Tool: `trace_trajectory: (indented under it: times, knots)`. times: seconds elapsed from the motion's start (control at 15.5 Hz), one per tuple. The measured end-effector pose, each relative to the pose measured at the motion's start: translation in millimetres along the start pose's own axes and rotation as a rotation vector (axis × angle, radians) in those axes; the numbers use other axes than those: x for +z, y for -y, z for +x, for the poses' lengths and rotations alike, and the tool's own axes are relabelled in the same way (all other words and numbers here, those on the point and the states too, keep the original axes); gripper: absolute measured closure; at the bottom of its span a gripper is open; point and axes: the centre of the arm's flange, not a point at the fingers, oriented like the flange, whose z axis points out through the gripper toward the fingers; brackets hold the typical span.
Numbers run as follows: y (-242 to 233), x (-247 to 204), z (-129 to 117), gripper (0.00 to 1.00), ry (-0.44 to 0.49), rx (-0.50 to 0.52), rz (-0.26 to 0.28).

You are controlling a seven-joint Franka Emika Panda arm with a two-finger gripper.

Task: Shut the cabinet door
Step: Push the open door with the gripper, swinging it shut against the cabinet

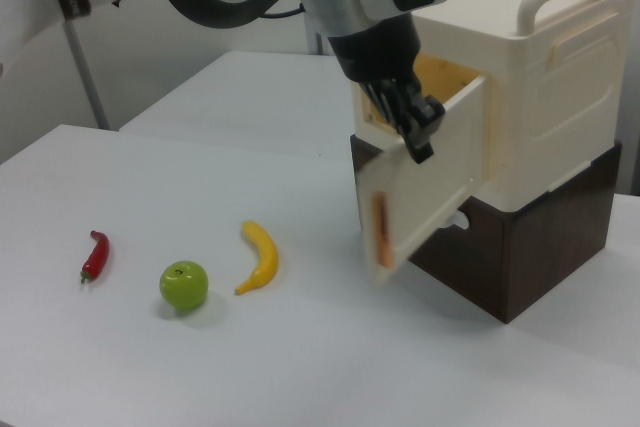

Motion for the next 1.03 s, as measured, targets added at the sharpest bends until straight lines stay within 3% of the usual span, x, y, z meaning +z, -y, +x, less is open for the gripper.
trace_trajectory:
  times: [0.26, 0.64, 1.03]
  knots:
    - [33.3, 5.9, -0.6, 0.99, 0.011, -0.019, 0.033]
    - [95.3, 21.3, 6.5, 0.99, -0.024, -0.049, 0.132]
    - [125.7, 39.7, 32.4, 0.99, -0.207, -0.019, 0.178]
